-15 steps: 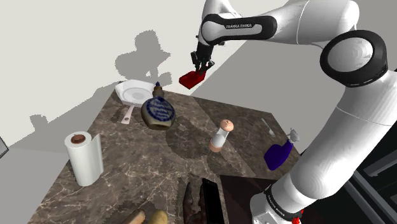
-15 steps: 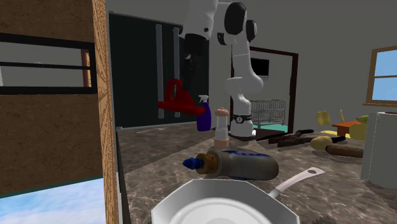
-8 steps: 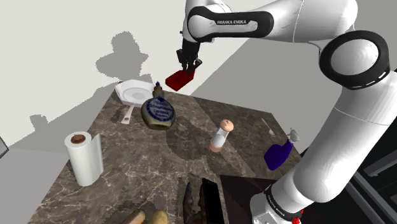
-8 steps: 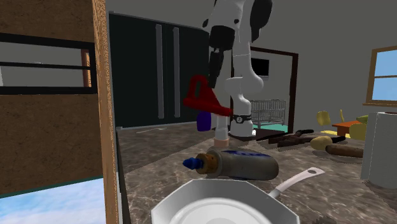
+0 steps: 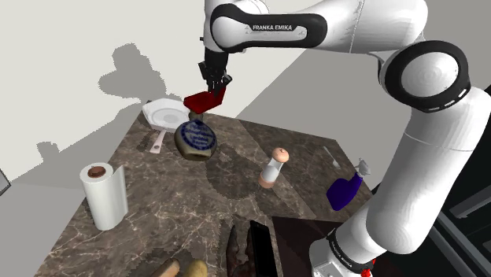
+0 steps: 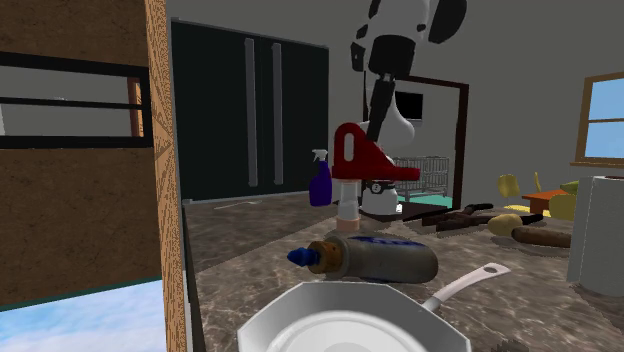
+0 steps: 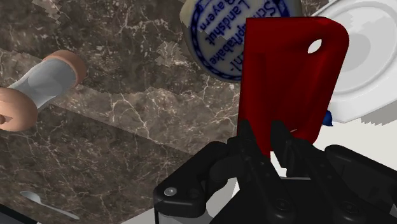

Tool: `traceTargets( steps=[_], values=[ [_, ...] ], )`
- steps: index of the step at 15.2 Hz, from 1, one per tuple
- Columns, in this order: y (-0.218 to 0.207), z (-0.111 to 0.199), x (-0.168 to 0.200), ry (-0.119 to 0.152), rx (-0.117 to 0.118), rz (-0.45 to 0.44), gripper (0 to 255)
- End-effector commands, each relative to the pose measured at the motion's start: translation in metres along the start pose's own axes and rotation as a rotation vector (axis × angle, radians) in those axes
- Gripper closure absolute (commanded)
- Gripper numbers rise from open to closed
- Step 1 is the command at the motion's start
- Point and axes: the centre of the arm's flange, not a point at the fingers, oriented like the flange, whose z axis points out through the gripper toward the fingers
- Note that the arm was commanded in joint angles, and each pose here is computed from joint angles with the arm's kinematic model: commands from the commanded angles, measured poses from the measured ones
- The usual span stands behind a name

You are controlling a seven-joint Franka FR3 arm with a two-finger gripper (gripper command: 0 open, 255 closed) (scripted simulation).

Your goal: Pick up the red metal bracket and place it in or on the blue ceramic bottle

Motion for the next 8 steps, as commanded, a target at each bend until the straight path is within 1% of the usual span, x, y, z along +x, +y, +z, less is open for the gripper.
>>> traceTargets(
  steps=[1, 8],
  values=[
    [0.0, 0.008, -0.003, 0.0, 0.001, 0.001, 255],
    [0.001, 0.044, -0.011, 0.0, 0.001, 0.001, 255]
  ],
)
